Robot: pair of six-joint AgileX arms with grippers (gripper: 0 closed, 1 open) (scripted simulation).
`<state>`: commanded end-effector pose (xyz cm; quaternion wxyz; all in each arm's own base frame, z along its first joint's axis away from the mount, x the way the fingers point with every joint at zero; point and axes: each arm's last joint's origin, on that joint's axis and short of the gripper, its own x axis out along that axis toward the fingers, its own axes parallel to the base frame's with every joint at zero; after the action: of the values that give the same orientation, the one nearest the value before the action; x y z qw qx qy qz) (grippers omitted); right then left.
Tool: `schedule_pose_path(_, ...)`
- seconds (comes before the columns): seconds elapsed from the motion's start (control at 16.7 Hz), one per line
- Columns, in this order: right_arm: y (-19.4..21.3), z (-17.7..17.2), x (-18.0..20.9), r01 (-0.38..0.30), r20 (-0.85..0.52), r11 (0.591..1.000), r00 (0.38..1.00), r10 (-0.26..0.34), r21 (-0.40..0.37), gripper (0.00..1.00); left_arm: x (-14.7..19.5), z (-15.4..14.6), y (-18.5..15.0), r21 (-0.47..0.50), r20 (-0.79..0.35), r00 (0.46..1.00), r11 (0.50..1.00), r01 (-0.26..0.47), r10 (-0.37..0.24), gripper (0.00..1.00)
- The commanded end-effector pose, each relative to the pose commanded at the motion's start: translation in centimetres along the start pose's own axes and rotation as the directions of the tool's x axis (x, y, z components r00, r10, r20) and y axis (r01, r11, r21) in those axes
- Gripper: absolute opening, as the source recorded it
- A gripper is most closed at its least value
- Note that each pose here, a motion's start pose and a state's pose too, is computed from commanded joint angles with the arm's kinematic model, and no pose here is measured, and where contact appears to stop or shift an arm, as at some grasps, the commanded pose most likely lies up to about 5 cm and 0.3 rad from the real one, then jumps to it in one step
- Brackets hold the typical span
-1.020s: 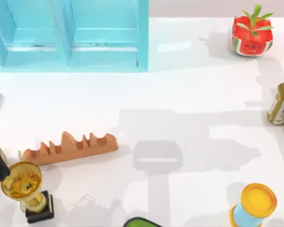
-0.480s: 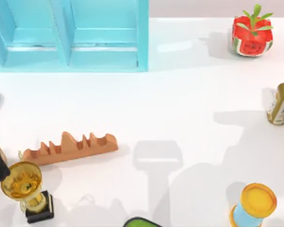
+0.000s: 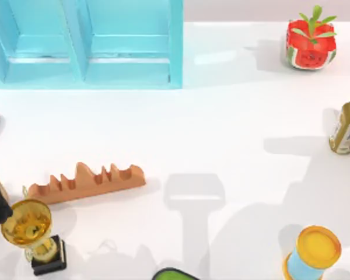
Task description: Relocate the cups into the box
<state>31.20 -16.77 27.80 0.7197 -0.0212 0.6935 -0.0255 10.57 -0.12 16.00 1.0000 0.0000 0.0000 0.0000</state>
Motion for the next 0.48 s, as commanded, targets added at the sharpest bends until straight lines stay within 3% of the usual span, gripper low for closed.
schedule_pose_path(0.48,0.8,-0.2,6.0,0.000,0.000,1.000,1.000,0.000,0.004,0.00,0.0,0.0,0.0,0.000,0.000,1.000,1.000,0.000,0.000,1.00)
